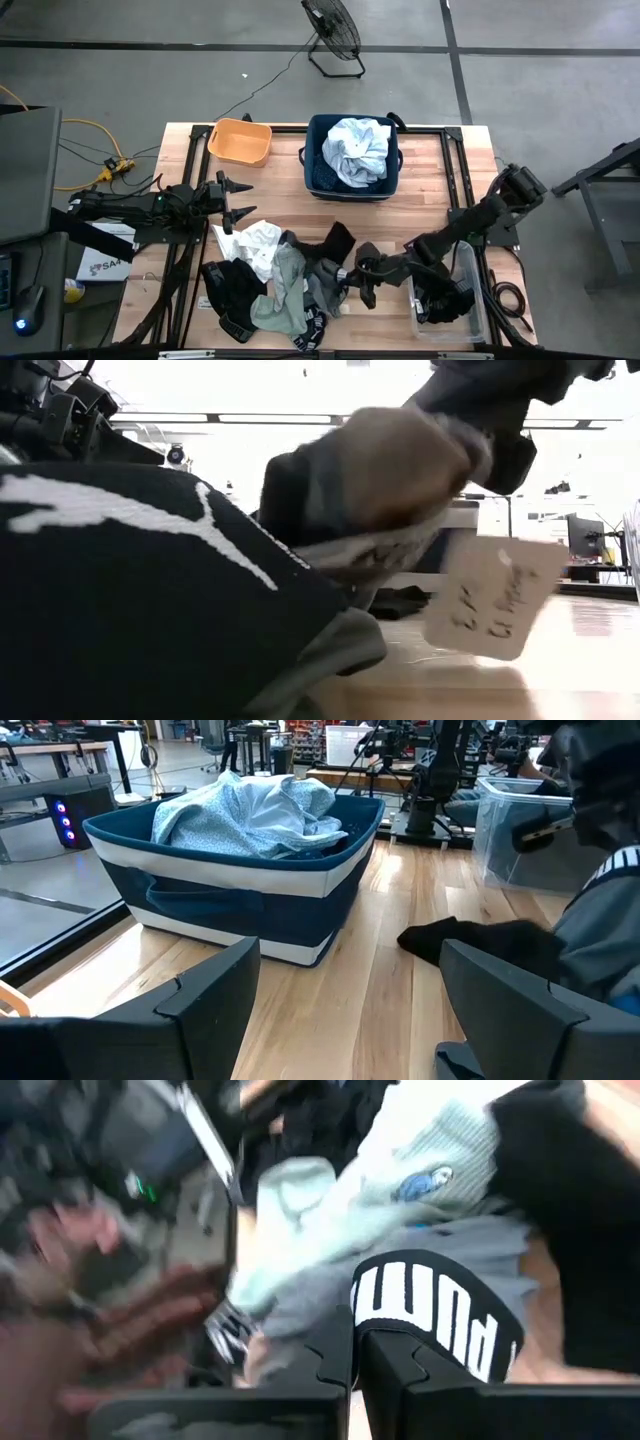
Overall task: Pick & Place Cloths
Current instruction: Put the gray boxer shorts into the transparent bin
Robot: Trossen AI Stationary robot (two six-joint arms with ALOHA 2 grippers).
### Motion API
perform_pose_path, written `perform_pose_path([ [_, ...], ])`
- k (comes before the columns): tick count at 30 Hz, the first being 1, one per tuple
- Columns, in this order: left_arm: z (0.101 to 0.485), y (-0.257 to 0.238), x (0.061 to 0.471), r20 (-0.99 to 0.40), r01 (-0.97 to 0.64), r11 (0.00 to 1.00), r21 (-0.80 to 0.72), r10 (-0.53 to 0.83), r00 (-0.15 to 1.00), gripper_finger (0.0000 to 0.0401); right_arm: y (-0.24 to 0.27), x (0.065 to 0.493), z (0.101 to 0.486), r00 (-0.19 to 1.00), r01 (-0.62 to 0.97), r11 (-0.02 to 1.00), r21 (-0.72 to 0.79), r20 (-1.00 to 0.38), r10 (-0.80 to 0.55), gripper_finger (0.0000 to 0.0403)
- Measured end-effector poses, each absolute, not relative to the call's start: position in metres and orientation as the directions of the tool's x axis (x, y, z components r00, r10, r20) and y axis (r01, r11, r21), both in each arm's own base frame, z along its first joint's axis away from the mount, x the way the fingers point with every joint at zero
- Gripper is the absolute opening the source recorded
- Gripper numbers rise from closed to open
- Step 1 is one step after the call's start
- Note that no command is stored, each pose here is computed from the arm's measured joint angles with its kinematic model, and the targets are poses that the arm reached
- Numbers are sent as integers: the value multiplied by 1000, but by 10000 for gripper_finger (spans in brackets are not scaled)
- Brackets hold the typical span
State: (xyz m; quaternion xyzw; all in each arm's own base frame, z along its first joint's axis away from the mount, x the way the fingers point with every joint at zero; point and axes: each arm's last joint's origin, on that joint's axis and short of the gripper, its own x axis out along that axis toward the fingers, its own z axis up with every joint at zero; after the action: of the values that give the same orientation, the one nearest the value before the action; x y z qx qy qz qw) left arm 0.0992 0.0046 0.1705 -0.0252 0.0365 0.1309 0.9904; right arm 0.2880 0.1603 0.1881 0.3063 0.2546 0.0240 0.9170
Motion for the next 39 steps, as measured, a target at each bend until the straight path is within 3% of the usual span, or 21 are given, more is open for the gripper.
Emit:
perform_pose_path([
  [4, 170, 5, 99, -80, -261, 964, -40, 257, 963, 305, 162, 288, 178, 856, 39, 926, 375, -491, 163, 4],
  [9, 170, 5, 99, -82, -262, 964, -40, 258, 963, 305, 159, 293, 162, 836, -47, 982, 182, -531, 138, 4],
  [19, 170, 5, 99, -82, -261, 964, -39, 258, 963, 305, 147, 301, 159, 796, -207, 973, 106, -560, 230, 13],
  [23, 170, 5, 99, -82, -262, 964, -39, 258, 963, 305, 146, 301, 159, 797, -232, 971, 63, -559, 227, 55],
  [33, 170, 5, 99, -82, -262, 964, -39, 258, 963, 305, 131, 308, 159, 808, -280, 956, -86, -560, 186, 222],
  [39, 170, 5, 99, -82, -262, 964, -39, 258, 963, 305, 122, 313, 156, 801, -340, 924, -176, -569, 186, 249],
])
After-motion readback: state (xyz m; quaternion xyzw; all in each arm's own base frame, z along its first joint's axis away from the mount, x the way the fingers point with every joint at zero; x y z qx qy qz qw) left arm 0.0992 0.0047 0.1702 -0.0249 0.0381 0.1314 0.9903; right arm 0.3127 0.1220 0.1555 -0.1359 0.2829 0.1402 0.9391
